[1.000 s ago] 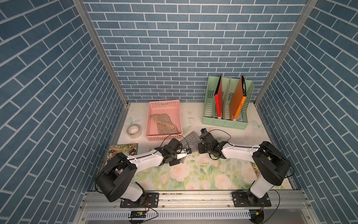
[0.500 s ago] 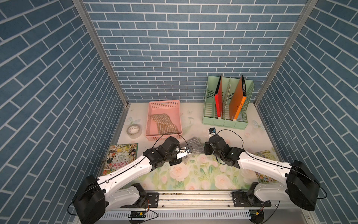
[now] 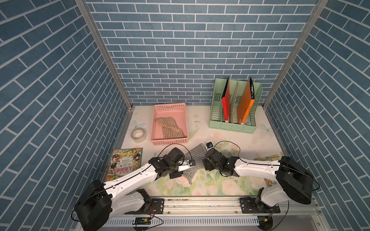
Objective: Fold the square dishcloth
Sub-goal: Flatten out the cleaning item at the center of the board.
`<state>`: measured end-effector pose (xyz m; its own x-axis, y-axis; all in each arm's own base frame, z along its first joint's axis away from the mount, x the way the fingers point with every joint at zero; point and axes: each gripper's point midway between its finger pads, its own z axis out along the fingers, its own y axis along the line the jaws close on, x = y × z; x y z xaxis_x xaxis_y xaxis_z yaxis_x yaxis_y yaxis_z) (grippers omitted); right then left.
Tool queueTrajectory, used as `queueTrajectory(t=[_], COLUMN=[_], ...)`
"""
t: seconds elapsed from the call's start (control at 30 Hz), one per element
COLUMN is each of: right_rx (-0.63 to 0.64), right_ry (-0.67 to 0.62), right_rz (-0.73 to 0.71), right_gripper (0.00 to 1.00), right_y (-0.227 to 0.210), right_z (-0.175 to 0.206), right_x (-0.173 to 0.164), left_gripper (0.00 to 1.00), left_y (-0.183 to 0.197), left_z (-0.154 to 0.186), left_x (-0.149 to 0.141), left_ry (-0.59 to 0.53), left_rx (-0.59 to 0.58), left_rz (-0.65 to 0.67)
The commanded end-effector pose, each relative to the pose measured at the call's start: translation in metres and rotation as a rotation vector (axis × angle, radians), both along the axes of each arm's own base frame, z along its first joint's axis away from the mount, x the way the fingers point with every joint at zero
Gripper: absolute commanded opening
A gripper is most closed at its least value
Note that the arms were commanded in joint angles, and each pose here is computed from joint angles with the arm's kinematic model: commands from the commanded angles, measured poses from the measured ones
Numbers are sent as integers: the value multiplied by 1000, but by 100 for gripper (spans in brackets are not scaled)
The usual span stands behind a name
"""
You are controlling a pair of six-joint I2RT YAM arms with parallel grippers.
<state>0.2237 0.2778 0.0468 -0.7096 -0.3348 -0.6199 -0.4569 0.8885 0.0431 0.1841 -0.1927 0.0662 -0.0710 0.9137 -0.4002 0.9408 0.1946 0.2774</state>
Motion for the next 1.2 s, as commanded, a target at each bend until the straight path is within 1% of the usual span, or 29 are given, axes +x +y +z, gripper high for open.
queueTrajectory(t=[0.0,0.1,0.13,0.2,0.23,0.27,0.3,0.33,0.37,0.4,0.43,0.53,0.67,0.7,0.73,0.83,0.9,0.93,1.0,1.07,1.17], right_rx=[52,91,106,140,159,176,183,180,173,168,163,156,172,182,191,220,233,249,275,298,353], right_ry=[35,60,70,90,101,110,118,122,120,122,127,144,158,163,167,156,139,121,87,57,6], right_rz=[-13,-18,-22,-45,-52,-55,-62,-68,-74,-77,-83,-98,-92,-85,-79,-80,-94,-100,-113,-125,-142], right_gripper=[78,76,76,79,79,78,77,76,75,74,72,65,54,50,47,24,4,0,0,0,0], right_y=[17,24,25,23,22,21,20,19,18,18,18,17,24,27,29,29,23,20,12,2,-11], right_z=[-1,-2,-2,-1,-1,-2,-3,-4,-6,-8,-10,-19,-24,-23,-23,-16,-9,1,18,35,64], right_x=[2,1,0,-4,-6,-8,-10,-10,-9,-7,-3,6,13,13,11,10,8,7,4,-1,-8], left_gripper=[27,13,10,9,12,20,31,47,57,64,66,67,60,56,51,29,18,14,8,5,2], left_y=[7,8,8,7,8,8,8,9,9,9,11,17,19,19,24,24,17,15,6,0,-7], left_z=[-4,-5,-4,-1,-1,-1,-3,-7,-10,-13,-18,-31,-43,-45,-54,-60,-53,-49,-32,-14,17], left_x=[0,5,6,5,1,-4,-12,-20,-25,-26,-24,-18,3,7,6,12,14,13,10,3,-7], left_ry=[-15,-40,-49,-50,-35,-8,27,61,81,80,66,45,-15,-27,-26,-30,-11,7,27,45,36], left_rx=[30,33,27,18,17,18,22,22,20,19,27,80,141,154,179,207,190,177,128,80,-4], left_rz=[10,26,31,26,18,1,-19,-43,-57,-64,-63,-50,-5,0,0,12,20,24,23,7,-22])
